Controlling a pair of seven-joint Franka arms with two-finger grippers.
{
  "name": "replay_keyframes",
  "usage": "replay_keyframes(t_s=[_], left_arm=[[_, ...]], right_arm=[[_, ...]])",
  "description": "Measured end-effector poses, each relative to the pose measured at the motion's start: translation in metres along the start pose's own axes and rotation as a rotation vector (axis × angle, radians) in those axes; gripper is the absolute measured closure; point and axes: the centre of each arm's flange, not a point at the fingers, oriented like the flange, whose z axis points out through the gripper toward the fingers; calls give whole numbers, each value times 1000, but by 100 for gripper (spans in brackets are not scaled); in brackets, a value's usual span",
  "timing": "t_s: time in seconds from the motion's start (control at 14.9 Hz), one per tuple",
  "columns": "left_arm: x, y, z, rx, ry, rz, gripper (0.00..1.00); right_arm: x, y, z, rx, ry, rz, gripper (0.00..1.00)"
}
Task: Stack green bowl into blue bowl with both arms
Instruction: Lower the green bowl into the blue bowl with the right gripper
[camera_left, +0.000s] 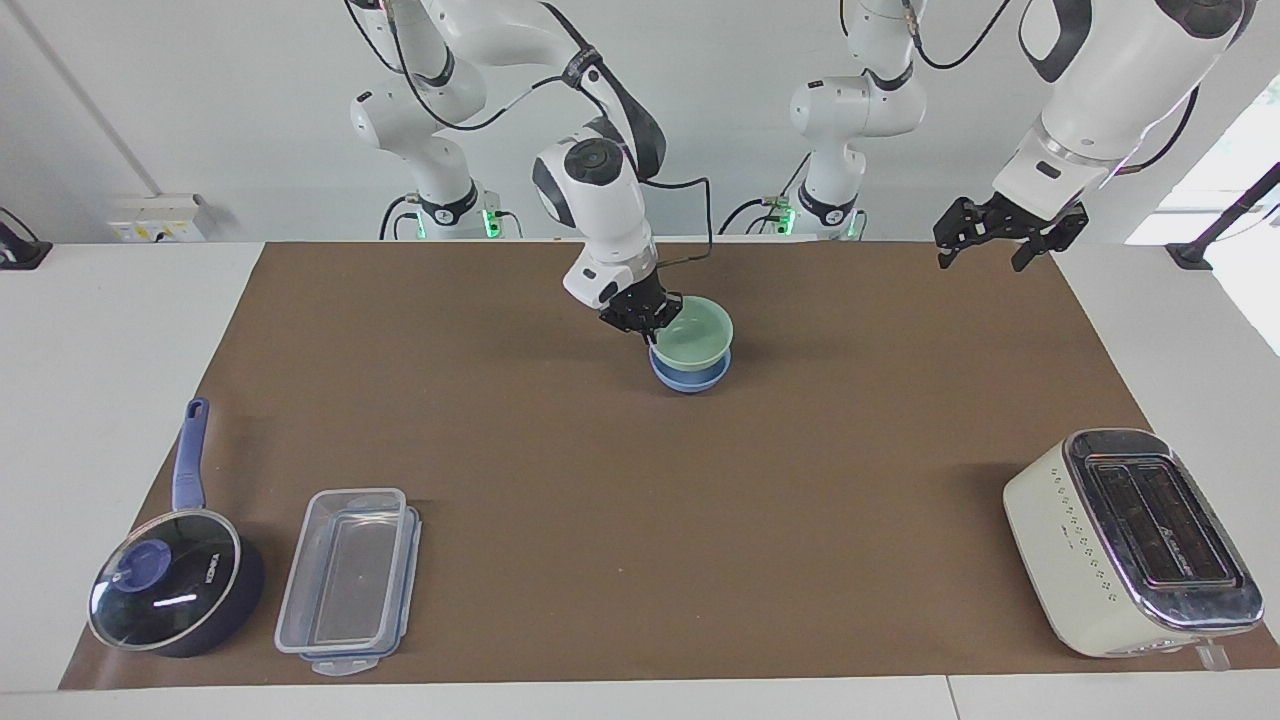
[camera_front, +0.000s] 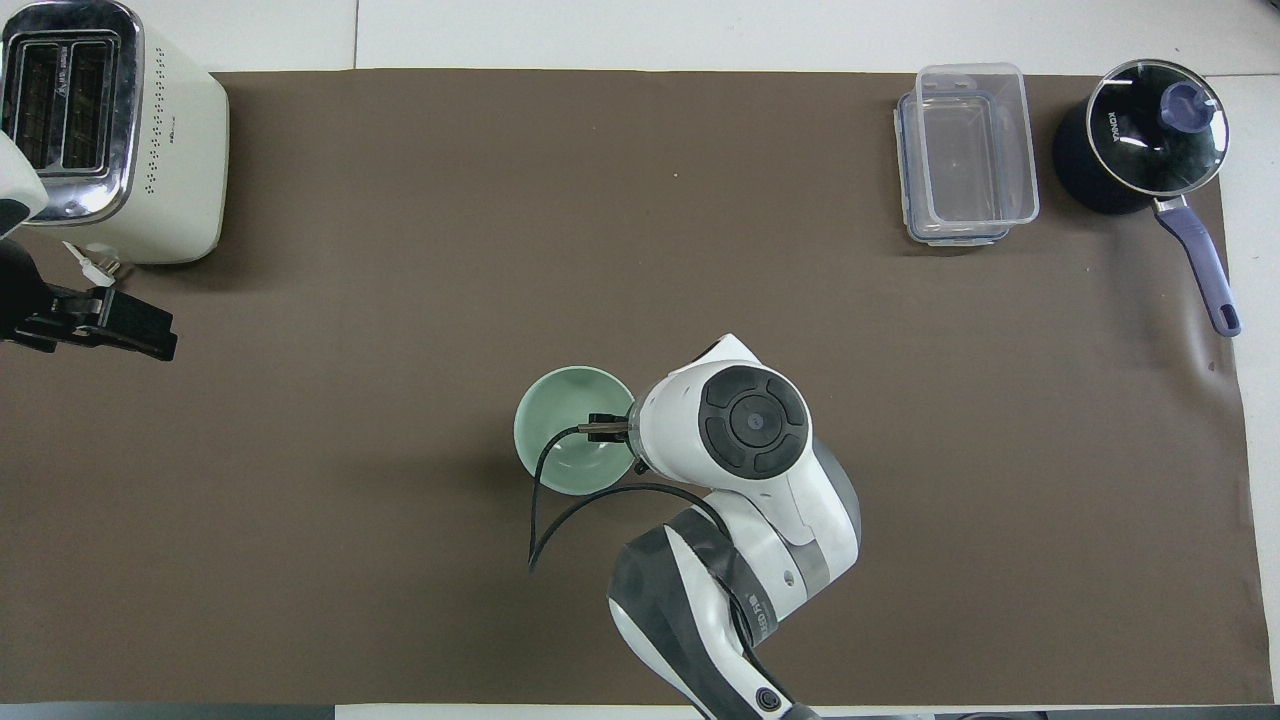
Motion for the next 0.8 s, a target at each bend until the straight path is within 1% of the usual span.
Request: replay_keyframes(t_s=[0.34, 0.8], left_arm=[[0, 0, 7, -2, -14, 0, 0], [1, 3, 14, -30, -24, 2, 0]], right_arm=[[-2, 3, 5, -7, -7, 2, 95], [0, 1, 2, 7, 14, 2, 95]])
